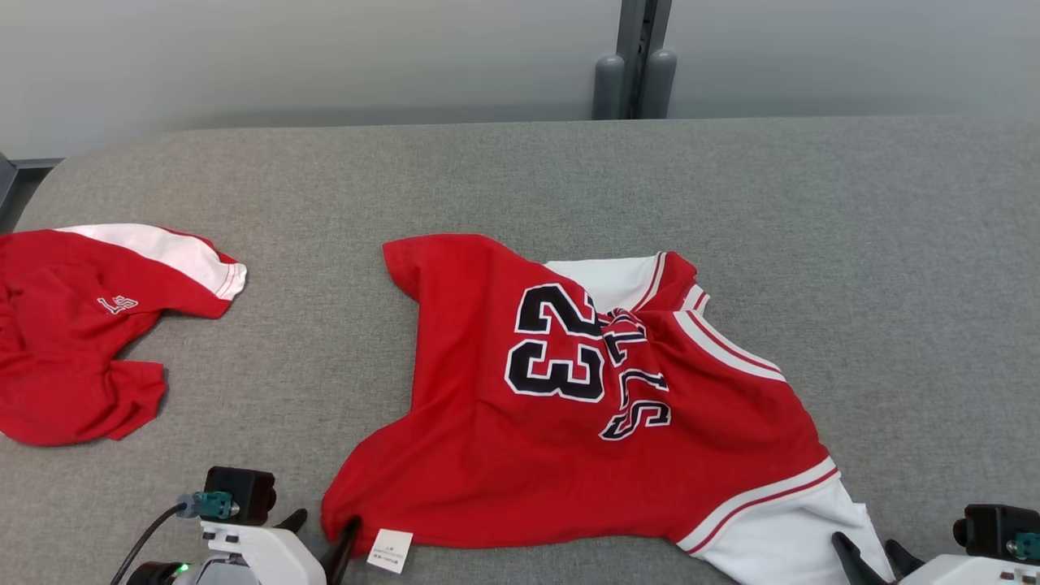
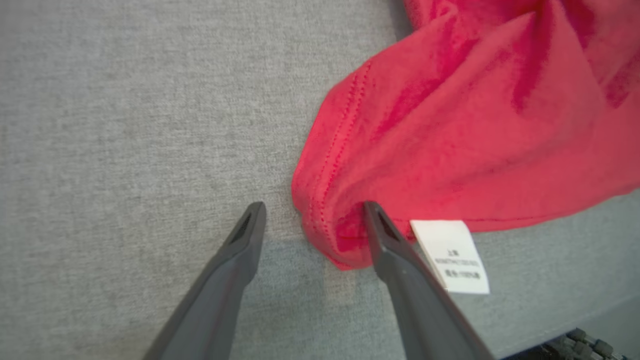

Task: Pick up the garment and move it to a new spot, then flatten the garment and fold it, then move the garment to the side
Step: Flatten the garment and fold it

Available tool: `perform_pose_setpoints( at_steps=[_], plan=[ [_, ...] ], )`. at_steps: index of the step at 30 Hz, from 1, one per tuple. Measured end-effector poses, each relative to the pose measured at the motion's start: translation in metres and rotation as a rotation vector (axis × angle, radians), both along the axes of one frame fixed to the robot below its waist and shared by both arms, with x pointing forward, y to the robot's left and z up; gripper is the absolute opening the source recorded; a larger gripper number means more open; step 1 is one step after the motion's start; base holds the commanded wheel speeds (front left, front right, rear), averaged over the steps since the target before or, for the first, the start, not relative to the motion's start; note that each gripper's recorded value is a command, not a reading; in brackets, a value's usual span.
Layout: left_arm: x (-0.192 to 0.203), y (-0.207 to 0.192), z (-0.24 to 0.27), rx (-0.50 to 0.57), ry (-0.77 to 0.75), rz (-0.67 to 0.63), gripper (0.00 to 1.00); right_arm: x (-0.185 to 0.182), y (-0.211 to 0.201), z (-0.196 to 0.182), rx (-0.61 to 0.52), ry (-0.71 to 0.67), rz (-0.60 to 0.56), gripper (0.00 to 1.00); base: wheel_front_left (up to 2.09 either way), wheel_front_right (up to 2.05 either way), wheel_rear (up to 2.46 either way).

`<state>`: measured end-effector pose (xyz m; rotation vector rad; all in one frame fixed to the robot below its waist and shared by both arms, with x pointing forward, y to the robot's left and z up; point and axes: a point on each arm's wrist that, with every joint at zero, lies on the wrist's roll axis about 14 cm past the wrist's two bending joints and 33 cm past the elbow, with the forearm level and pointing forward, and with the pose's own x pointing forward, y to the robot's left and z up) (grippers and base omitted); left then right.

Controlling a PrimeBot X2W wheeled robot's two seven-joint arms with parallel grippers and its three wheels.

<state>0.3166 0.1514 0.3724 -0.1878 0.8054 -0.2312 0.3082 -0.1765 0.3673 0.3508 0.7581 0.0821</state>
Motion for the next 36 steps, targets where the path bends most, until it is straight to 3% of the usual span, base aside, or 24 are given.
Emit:
perform_pose_setpoints(
  at_steps=[8,9,10,11,12,13,14,25,36],
  plan=[
    [0.003,-0.007,-0.014,-0.013,0.060,-0.032,1.00,0.003,0.007,-0.010,0.021,0.051,0.007,1.00,0.00,0.00,0.00],
    [0.003,-0.007,-0.015,-0.014,0.064,-0.033,0.95,0.002,0.008,-0.011,0.024,0.058,0.009,0.93,0.00,0.00,0.00],
    [0.003,-0.007,-0.015,-0.015,0.065,-0.036,0.79,0.001,0.009,-0.011,0.029,0.063,0.010,0.60,0.00,0.00,0.00],
    [0.003,-0.007,-0.015,-0.014,0.065,-0.037,0.52,0.001,0.010,-0.012,0.033,0.064,0.010,0.40,0.00,0.00,0.00],
    [0.003,-0.006,-0.015,-0.012,0.064,-0.037,0.40,0.001,0.011,-0.012,0.036,0.067,0.013,0.09,0.00,0.00,0.00],
    [0.003,-0.006,-0.015,-0.011,0.062,-0.036,0.23,0.000,0.013,-0.012,0.042,0.071,0.018,0.00,0.00,0.00,0.00],
    [0.003,-0.006,-0.015,-0.011,0.058,-0.036,0.00,0.000,0.016,-0.012,0.048,0.072,0.022,0.00,0.00,0.00,0.00],
    [0.004,-0.007,-0.004,-0.029,0.014,-0.034,0.00,0.011,0.024,0.010,0.088,-0.026,0.026,0.00,0.00,0.00,0.00],
    [0.026,-0.018,0.049,-0.095,-0.159,-0.041,0.00,0.031,0.013,0.091,0.254,-0.289,-0.053,0.00,0.00,0.00,0.00]
  ],
)
